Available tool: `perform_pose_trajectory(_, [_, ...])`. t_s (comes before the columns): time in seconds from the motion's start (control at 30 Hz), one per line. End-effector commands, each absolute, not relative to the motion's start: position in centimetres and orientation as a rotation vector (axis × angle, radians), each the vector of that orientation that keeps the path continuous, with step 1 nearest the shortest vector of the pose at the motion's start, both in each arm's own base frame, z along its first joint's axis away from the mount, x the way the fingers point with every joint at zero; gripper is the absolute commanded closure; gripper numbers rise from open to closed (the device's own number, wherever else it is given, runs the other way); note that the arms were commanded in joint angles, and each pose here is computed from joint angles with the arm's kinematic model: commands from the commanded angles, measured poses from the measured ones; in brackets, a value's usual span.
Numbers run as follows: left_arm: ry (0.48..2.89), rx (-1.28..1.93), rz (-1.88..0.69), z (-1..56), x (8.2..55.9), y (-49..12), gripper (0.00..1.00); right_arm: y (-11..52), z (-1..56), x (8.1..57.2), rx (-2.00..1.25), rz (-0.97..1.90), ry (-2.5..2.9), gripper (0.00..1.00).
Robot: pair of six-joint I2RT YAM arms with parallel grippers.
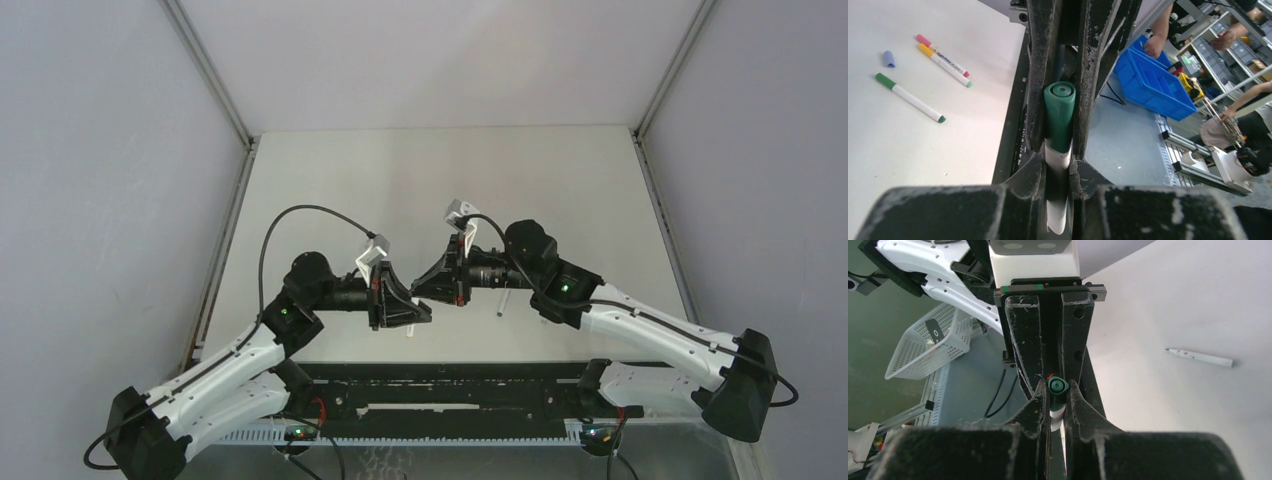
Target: Insert the pens into the pen caps
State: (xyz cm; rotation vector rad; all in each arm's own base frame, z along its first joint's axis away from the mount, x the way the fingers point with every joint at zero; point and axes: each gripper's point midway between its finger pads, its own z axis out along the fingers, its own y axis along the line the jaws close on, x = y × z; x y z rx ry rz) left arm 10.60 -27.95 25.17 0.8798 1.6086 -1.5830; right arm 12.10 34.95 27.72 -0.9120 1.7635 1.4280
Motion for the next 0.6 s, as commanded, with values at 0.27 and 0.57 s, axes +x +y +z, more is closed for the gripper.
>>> perform_pose_trajectory(0.27, [1.159,0.712,-1.232,36.9,16.8,-26.8,1.0,32.1,21.2,3.6,-1.029,1.568,2.205,0.92])
perform_pose_trajectory(0.57, [1.268,0.841,-1.214,32.9,15.8,-28.0,1.0,28.4,28.9,9.1,-0.763,1.436,1.892,0.36])
